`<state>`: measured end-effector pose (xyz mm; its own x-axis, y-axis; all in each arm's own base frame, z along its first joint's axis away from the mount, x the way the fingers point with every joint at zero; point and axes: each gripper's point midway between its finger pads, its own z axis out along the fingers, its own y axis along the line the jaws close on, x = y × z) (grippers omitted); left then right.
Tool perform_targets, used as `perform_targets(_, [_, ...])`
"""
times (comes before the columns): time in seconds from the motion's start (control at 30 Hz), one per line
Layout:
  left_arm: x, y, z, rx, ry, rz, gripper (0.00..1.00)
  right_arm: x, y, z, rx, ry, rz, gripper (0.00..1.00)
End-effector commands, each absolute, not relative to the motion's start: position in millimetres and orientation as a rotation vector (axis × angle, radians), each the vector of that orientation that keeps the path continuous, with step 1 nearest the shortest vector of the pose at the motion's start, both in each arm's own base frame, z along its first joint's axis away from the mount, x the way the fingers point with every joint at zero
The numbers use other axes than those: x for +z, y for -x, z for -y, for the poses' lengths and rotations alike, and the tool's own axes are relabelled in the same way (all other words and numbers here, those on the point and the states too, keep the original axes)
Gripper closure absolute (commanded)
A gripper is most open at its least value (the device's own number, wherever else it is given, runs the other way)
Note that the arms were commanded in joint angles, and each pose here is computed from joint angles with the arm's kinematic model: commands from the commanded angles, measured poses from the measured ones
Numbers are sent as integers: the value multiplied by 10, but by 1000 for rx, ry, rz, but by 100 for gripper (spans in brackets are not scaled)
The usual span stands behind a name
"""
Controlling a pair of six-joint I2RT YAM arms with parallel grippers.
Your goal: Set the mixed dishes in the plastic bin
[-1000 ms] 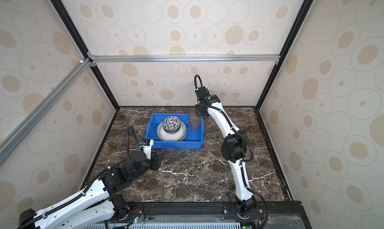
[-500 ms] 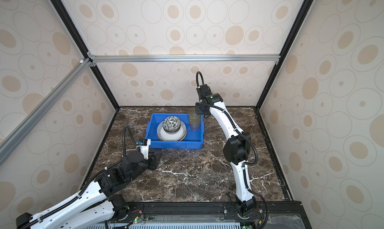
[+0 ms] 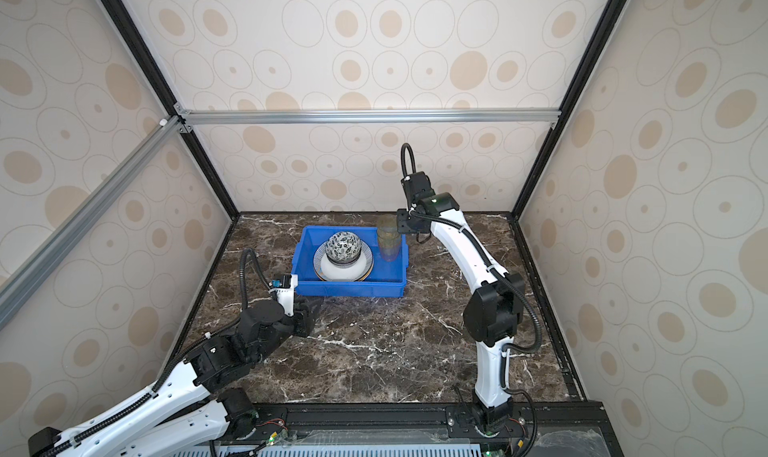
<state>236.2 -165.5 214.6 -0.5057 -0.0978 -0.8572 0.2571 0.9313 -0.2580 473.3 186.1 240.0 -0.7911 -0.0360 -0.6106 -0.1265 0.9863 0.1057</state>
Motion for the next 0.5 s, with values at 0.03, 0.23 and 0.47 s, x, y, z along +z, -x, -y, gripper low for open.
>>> perform_targets(0.03, [2370, -2446, 1620, -360, -128, -1997, 48, 2669, -4596, -1719, 127, 161, -2364, 49])
perform_targets(0.23, [2492, -2524, 1649, -312, -161, -1971, 46, 2660, -4402, -1447, 89, 133, -2313, 44])
perform_targets(0.47, [2492, -2698, 1647, -257, -158, -1998, 43, 2545, -4230, -1176, 96, 105, -2304, 42])
